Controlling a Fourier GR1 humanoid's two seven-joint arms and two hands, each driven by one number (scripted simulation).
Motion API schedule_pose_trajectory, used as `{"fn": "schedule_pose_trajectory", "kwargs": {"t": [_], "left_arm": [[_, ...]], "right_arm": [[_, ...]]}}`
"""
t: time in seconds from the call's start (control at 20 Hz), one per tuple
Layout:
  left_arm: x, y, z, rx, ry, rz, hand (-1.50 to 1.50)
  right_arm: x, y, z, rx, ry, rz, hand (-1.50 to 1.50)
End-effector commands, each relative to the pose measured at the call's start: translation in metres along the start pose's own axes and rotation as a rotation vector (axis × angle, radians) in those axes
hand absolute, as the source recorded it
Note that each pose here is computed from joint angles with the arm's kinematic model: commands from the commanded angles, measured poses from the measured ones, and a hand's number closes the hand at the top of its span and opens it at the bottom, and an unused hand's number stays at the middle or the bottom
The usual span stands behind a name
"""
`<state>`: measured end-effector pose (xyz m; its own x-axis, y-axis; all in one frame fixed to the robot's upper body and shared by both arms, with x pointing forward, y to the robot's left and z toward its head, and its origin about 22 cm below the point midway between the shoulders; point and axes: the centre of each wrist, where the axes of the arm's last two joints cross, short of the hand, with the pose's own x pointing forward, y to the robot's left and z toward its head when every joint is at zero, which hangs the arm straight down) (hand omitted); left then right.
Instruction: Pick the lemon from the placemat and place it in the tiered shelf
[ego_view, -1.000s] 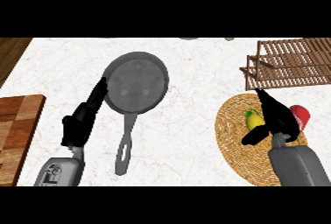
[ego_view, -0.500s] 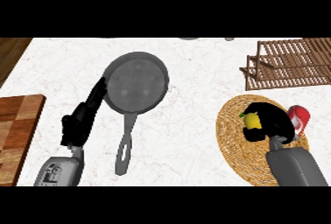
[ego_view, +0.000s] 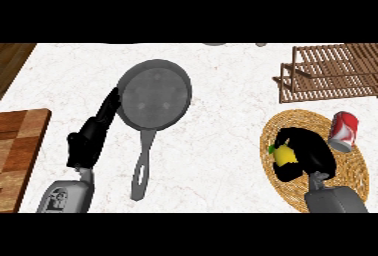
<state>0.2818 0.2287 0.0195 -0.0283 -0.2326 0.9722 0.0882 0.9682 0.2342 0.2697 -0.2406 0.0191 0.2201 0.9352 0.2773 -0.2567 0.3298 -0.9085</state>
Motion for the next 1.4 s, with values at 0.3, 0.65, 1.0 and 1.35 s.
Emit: {"fn": "schedule_pose_trajectory", "kwargs": {"t": [0.3, 0.65, 1.0, 1.35], "left_arm": [[-0.004, 0.009, 0.010, 0.020, 0.016, 0.001, 0.00], [-0.008, 0.001, -0.002, -0.002, 0.012, 0.003, 0.00], [-0.010, -0.007, -0.001, 0.000, 0.001, -0.004, 0.00], [-0.007, -0.012, -0.002, -0.002, 0.015, 0.015, 0.00]], "right_arm": [[0.016, -0.010, 0.077, -0.086, -0.281, -0.201, 1.50], [0.021, -0.049, 0.122, -0.269, -0.393, -0.466, 1.50], [0.030, -0.110, 0.158, -0.478, -0.307, -0.508, 1.50], [0.017, -0.154, 0.177, -0.652, -0.264, -0.465, 1.50]]}}
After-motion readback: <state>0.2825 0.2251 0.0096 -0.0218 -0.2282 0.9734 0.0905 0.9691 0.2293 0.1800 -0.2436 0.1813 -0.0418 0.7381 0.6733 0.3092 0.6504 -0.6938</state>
